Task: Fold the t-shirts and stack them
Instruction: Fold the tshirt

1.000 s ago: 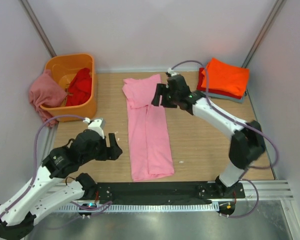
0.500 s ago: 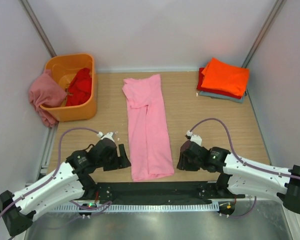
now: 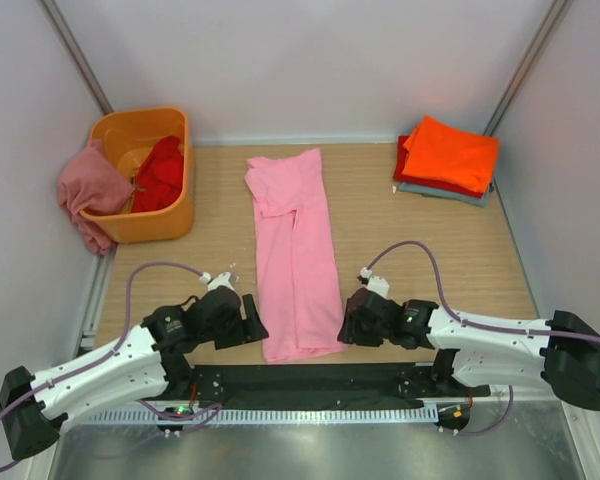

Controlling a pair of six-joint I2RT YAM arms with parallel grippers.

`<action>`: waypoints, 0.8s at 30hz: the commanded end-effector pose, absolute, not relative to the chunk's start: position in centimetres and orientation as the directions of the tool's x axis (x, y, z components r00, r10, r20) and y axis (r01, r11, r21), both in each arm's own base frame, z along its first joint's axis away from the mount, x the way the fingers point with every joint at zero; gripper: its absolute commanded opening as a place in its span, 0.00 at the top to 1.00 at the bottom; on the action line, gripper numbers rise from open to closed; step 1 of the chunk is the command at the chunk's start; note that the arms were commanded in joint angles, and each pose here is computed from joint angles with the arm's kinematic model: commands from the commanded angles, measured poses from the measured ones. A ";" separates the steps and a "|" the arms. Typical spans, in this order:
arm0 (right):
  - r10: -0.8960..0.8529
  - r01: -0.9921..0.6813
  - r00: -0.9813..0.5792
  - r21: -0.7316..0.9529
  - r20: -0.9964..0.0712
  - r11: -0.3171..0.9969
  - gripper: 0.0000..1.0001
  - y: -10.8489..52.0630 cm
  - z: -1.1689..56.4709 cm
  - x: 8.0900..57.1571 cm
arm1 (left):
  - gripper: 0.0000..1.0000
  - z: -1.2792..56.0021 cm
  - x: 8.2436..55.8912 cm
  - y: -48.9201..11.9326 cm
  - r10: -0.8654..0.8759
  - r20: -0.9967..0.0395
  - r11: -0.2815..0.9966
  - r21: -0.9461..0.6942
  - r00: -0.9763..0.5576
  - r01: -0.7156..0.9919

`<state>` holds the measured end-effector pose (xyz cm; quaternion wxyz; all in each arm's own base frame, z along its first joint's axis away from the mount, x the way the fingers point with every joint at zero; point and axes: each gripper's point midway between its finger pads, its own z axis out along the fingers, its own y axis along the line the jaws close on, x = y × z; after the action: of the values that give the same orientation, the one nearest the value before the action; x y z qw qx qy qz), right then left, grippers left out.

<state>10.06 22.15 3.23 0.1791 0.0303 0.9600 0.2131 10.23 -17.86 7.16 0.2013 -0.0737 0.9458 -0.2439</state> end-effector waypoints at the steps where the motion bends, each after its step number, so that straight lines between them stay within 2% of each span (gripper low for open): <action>1: 0.178 -0.011 -0.911 0.454 -0.372 0.891 0.55 23.1 3.5 11.3 | 0.28 6.8 10.8 -18.4 -0.288 -0.349 0.851 -0.520 -0.892 -0.071; 4: 0.181 -0.003 -0.914 0.451 -0.363 0.892 0.55 23.0 2.7 11.1 | 0.28 6.4 10.6 -18.3 -0.294 -0.342 0.849 -0.523 -0.893 -0.079; 6: 0.173 0.001 -0.920 0.438 -0.353 0.899 0.59 22.7 1.7 10.8 | 0.28 6.3 10.5 -18.2 -0.297 -0.340 0.847 -0.526 -0.892 -0.081; 7: 0.176 0.006 -0.920 0.437 -0.350 0.899 0.64 22.6 1.4 10.8 | 0.28 6.1 10.4 -18.2 -0.297 -0.338 0.847 -0.524 -0.893 -0.083; 8: 0.176 0.008 -0.923 0.440 -0.342 0.898 0.79 22.6 1.2 10.6 | 0.28 6.1 10.4 -18.1 -0.296 -0.340 0.848 -0.523 -0.892 -0.082; 11: 0.187 0.019 -0.923 0.447 -0.336 0.894 0.96 22.4 1.0 10.4 | 0.28 5.7 10.2 -18.1 -0.296 -0.330 0.851 -0.518 -0.896 -0.090; 16: 0.189 0.017 -0.922 0.452 -0.338 0.892 0.99 22.0 1.2 10.2 | 0.29 4.2 9.1 -18.6 -0.297 -0.288 0.850 -0.514 -0.911 -0.114; 20: 0.192 0.020 -0.922 0.455 -0.335 0.890 0.99 21.8 1.2 10.1 | 0.35 3.3 8.3 -19.5 -0.302 -0.273 0.841 -0.527 -0.913 -0.120; 24: 0.188 0.019 -0.926 0.457 -0.328 0.889 0.99 21.9 0.9 9.9 | 0.36 2.7 7.9 -20.2 -0.302 -0.279 0.843 -0.524 -0.912 -0.119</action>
<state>10.17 22.41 1.49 0.1849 0.0534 0.9523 0.2368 7.14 -19.23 2.70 0.1608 -0.0837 0.9524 -0.2450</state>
